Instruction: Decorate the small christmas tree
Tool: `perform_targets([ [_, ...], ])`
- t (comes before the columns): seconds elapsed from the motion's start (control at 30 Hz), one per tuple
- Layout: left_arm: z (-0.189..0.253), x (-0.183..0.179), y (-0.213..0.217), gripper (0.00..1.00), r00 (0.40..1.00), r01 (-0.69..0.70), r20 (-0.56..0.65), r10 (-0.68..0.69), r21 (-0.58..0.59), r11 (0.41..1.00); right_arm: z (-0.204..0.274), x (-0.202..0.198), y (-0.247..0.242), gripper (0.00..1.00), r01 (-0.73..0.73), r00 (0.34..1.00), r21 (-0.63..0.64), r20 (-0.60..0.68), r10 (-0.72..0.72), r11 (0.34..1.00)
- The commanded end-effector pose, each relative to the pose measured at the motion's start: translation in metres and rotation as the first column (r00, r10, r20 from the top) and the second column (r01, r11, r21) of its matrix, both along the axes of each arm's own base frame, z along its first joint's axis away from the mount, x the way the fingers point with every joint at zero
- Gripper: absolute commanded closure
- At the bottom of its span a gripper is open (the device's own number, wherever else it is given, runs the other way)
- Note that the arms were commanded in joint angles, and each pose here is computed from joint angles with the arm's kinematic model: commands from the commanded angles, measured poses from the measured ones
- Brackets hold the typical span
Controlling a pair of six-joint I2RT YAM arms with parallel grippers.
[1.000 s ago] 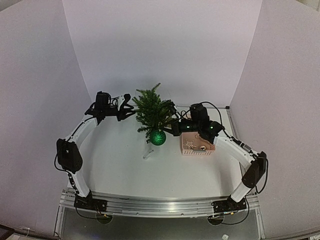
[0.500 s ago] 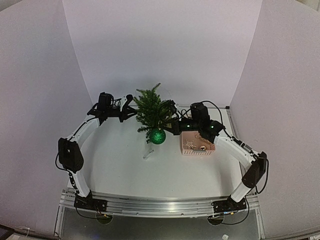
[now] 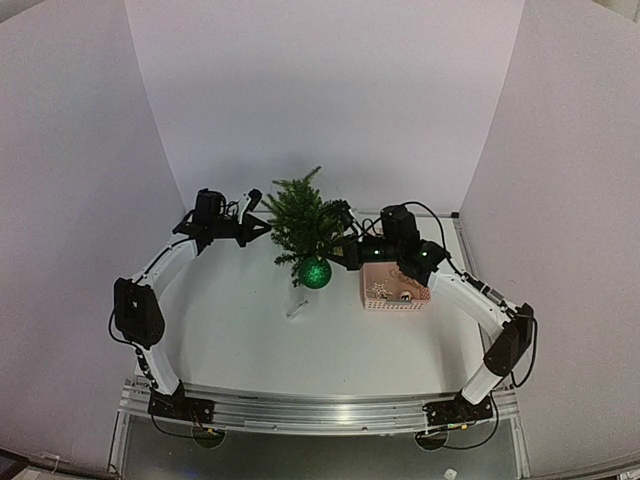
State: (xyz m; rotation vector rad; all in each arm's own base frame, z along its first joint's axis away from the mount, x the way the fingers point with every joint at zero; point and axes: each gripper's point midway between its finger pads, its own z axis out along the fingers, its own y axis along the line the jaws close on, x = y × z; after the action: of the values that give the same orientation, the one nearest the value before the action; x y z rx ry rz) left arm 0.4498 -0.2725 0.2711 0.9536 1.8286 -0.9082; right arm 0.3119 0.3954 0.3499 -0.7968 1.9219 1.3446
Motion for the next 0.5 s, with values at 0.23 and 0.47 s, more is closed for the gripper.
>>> perform_targets([
  [0.23, 0.037, -0.027, 0.007, 1.00, 0.970, -0.185, -0.178, 0.166, -0.093, 0.978, 0.017, -0.008, 0.014, 1.00, -0.053, 0.998, 0.034, 0.032, 0.052, 0.998],
  [0.47, 0.028, -0.044, 0.004, 1.00, 0.942, -0.226, -0.273, 0.194, -0.090, 0.970, 0.010, -0.010, 0.030, 1.00, -0.093, 0.996, 0.033, 0.014, 0.093, 0.995],
])
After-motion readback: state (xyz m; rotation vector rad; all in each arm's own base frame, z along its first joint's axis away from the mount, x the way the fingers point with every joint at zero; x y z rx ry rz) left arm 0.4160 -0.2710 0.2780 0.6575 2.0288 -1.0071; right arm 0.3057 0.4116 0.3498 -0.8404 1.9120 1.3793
